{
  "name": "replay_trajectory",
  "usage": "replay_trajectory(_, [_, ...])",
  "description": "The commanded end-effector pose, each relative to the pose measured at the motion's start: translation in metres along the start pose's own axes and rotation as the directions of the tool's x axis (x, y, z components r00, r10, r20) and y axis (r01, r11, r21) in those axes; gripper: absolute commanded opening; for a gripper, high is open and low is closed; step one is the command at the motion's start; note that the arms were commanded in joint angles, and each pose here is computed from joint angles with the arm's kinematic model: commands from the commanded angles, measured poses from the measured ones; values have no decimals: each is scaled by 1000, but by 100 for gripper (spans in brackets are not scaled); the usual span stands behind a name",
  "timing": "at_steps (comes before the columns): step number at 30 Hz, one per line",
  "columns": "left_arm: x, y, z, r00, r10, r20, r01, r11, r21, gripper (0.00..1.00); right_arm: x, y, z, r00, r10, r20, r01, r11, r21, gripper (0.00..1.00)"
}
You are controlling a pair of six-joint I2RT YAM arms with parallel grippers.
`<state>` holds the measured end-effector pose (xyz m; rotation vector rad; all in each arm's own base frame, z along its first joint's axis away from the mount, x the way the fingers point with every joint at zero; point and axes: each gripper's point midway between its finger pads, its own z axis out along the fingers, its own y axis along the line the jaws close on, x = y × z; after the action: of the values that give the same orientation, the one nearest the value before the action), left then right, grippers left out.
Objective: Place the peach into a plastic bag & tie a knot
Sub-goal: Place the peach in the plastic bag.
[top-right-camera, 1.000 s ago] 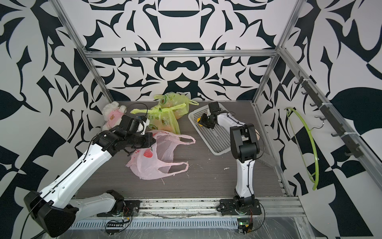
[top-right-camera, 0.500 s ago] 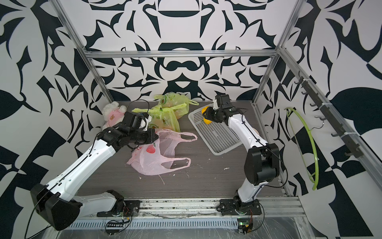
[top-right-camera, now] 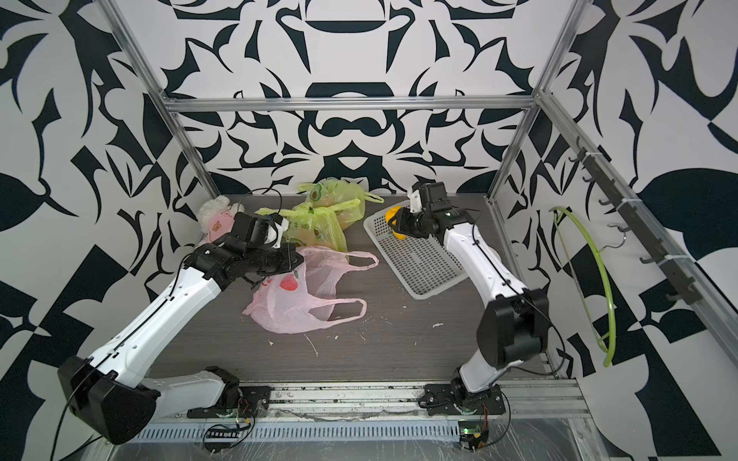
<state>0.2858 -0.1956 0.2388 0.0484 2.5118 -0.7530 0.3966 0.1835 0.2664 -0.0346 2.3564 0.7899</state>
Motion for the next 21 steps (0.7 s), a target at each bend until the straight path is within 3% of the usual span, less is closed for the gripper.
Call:
replay_trajectory(1, [-14, -12, -8, 999, -2, 41, 1, 999, 40, 0, 16, 75, -45, 985, -173, 13, 173, 967, -185, 23])
replay_trajectory(5, [-17, -18, -12, 998, -15, 54, 12, 997, 70, 0, 68, 128, -60, 945, -321, -63, 287, 906, -312, 23])
replay_trajectory(10, [-20, -34, -22, 997, -33, 63, 24, 988, 150, 0, 107, 152, -51, 908, -386, -161, 310, 880, -360, 22])
replay_trajectory(18, [-26, -58, -39, 990, -88, 108, 53, 955, 292, 0, 122, 145, -18, 870, -399, -291, 316, 902, -294, 26])
replay_trajectory(21, [-26, -62, -36, 988, -114, 109, 71, 939, 336, 0, 126, 147, -7, 859, -398, -321, 313, 906, -285, 36])
